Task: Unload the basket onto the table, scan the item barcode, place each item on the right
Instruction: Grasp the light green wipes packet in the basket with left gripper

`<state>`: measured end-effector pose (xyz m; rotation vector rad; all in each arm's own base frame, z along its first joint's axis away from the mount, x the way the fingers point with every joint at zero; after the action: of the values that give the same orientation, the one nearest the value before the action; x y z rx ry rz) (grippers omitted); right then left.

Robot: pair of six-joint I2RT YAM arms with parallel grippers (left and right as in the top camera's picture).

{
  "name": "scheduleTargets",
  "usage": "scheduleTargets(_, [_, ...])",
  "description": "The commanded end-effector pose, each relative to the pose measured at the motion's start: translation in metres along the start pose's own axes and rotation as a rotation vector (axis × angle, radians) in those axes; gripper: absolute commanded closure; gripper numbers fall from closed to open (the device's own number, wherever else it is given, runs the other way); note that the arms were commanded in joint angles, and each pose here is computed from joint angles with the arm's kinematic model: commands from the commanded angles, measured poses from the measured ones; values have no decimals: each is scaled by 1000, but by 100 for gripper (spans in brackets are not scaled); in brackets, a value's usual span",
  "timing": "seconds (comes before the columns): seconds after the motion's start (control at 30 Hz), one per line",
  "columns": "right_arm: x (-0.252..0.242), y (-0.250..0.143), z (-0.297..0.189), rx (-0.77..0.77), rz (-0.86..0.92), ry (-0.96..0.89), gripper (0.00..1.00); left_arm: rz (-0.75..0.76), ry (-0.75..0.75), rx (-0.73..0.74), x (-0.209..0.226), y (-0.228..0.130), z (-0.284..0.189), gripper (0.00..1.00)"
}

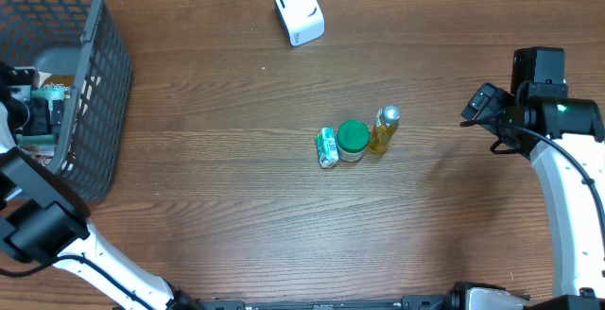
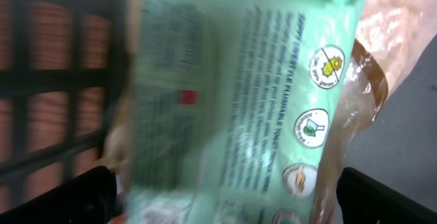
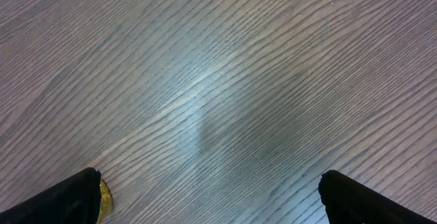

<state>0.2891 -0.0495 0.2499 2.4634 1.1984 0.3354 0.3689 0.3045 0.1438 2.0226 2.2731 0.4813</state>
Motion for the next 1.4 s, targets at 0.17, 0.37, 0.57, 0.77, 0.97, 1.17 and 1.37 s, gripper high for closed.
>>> scheduleTargets(0.17, [0, 3, -2, -14, 11, 0, 0, 32, -119, 100, -17, -16, 56, 4])
scheduleTargets(0.37, [0, 3, -2, -14, 11, 0, 0, 20, -113, 112, -17, -17, 60, 55])
scheduleTargets(0.57, [0, 3, -2, -14, 11, 0, 0, -86, -92, 90, -14, -10, 51, 69])
scheduleTargets(0.77, [0, 3, -2, -14, 11, 0, 0, -189, -59, -74, -12, 25, -8, 74])
scheduleTargets(0.97, [0, 3, -2, -14, 11, 0, 0, -292, 18, -327, -15, 58, -113, 71])
scheduleTargets(1.17, [0, 3, -2, -14, 11, 0, 0, -418, 46, -618, -31, 60, -242, 72])
scheduleTargets(1.37, [0, 3, -2, -14, 11, 0, 0, -415, 88, -734, -44, 37, -307, 70])
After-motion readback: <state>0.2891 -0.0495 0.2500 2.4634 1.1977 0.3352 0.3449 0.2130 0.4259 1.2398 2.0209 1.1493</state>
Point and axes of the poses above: each gripper's point midway between its finger pads, its own z axis out along the fingers, its own x axis along the line the jaws close on, y = z × x, the point moved 8 cm from there along -z, back along the fingers
